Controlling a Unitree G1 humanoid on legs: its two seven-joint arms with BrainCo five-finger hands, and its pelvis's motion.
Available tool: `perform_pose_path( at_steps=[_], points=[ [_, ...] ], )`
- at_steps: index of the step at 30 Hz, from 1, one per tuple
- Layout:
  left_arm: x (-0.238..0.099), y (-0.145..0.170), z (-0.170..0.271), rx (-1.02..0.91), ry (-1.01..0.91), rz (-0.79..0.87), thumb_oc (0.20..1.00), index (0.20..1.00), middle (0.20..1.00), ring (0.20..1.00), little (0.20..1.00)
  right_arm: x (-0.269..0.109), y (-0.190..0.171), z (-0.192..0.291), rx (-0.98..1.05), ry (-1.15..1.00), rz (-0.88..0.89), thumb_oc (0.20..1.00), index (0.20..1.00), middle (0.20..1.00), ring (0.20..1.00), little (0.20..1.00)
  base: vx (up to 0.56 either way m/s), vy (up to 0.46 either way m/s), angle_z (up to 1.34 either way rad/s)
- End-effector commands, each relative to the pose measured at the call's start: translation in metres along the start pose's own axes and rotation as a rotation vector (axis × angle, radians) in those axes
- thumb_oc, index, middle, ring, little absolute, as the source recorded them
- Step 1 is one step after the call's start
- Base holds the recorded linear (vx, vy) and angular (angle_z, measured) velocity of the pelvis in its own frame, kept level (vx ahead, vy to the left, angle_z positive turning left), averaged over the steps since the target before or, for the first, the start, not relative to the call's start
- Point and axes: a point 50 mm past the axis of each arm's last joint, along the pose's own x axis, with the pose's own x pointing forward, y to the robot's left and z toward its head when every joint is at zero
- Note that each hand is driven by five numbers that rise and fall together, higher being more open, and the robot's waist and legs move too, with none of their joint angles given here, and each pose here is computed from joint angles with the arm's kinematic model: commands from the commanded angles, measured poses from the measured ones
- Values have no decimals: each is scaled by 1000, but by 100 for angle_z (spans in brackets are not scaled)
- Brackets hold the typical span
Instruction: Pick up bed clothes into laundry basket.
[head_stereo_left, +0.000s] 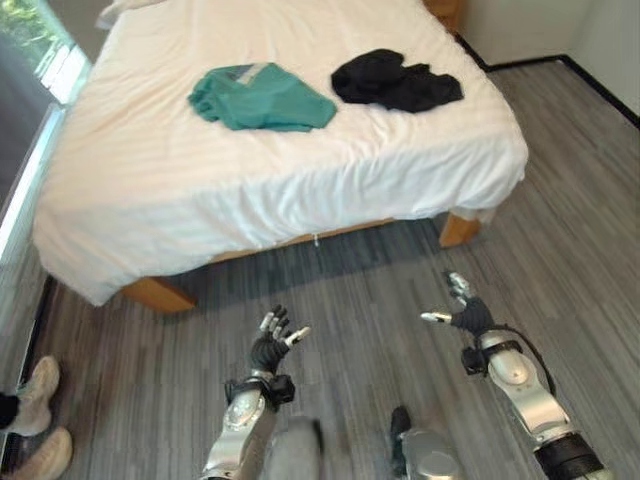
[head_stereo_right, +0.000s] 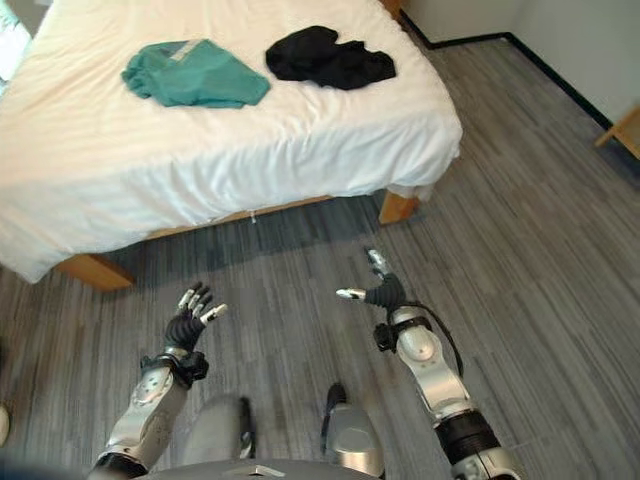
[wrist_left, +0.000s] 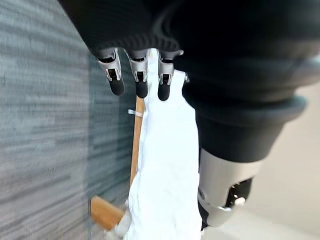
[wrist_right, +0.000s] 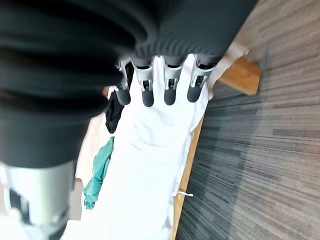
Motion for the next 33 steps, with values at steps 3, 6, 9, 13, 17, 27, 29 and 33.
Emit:
perform_pose_path(
  at_steps=[3,6,9,13,17,27,29,33],
  points=[
    [-9,10,16,19,-67,-16,1000,1000,1000,1000,1000,2,-8,17,-18,-95,-26,1000,1000,1000,1000,1000,563,181,-11],
    [-12,15,15,18,-66,12,1000,1000,1000,1000,1000,0,-2,20,-29,-110,-4,1000,1000,1000,1000,1000,392,173,-15],
    [-10,17,19,24,-86,14,1000,1000,1000,1000,1000,4,5,33,-48,-171,24,1000,1000,1000,1000,1000,363,147,-50],
    [0,14,38,87,-155,-6,1000,1000,1000,1000,1000,19,-3,87,-185,-401,-14,1000,1000,1000,1000,1000,275,89,-28],
    [12,10,54,134,-207,-44,1000,1000,1000,1000,1000,35,-32,171,-394,-692,-154,1000,1000,1000,1000,1000,433,-156,69],
    [21,11,67,95,-255,-46,1000,1000,1000,1000,1000,68,-81,280,-823,-811,-370,1000,1000,1000,1000,1000,346,-180,81],
    [22,7,70,97,-266,-81,1000,1000,1000,1000,1000,77,-95,287,-918,-749,-424,1000,1000,1000,1000,1000,156,-119,38],
    [25,13,83,111,-313,-76,1000,1000,1000,1000,1000,93,-125,279,-1028,-566,-480,1000,1000,1000,1000,1000,109,-107,38]
  ],
)
